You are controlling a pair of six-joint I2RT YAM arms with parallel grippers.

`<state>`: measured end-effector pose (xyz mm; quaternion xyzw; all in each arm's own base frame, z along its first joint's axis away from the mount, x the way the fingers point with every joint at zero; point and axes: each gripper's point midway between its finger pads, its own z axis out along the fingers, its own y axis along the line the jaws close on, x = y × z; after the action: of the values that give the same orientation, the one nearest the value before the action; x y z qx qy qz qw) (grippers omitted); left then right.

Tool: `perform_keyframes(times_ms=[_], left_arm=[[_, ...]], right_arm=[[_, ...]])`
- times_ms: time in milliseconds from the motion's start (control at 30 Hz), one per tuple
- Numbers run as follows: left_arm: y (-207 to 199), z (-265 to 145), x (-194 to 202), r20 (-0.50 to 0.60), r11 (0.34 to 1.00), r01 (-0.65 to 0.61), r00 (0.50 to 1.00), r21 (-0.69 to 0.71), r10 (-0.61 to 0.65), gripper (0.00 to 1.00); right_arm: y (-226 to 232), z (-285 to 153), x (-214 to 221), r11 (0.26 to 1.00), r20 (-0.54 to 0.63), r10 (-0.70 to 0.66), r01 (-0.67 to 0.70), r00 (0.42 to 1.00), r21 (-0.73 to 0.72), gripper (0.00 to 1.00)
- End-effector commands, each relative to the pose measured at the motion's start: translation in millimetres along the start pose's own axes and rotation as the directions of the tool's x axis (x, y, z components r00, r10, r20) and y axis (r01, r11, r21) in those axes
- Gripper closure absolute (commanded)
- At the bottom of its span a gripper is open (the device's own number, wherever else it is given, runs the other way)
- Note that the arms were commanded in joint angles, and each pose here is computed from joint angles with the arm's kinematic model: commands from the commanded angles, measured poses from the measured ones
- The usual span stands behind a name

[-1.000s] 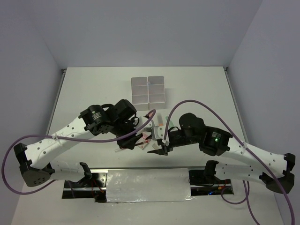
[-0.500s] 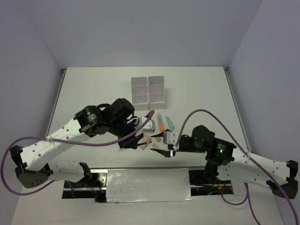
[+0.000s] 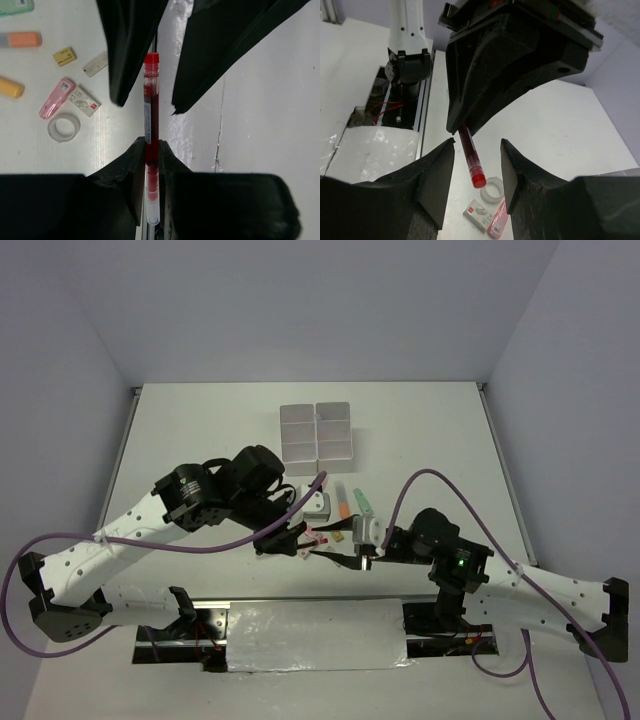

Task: Sort the stationery into containers
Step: Close the pen cap on the pen.

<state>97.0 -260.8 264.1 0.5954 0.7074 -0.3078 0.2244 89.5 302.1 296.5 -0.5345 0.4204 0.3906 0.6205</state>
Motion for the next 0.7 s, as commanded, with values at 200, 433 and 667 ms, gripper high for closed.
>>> perform_keyframes(times_ms=[200, 433, 667], left_arm=[[-10.2, -8.5, -20.6, 0.088, 0.995, -0.092, 0.992, 0.042, 0.088, 1.00], [-7.7, -6.6, -16.6, 0.076, 0.995, -0.089, 0.993, 0.032, 0.087, 1.00], [-0.2, -7.6, -18.4, 0.081, 0.996, -0.090, 0.993, -0.015, 0.091, 0.97]], right_arm=[[-9.1, 9.3, -9.2, 1.000, -0.007, -0.010, 0.010, 1.000, 0.009, 0.58], [-7.6, 6.6, -13.9, 1.000, 0.009, -0.011, 0.011, 1.000, -0.002, 0.74], [-6.5, 6.1, -16.5, 1.000, 0.015, -0.012, 0.013, 1.000, -0.011, 1.00]])
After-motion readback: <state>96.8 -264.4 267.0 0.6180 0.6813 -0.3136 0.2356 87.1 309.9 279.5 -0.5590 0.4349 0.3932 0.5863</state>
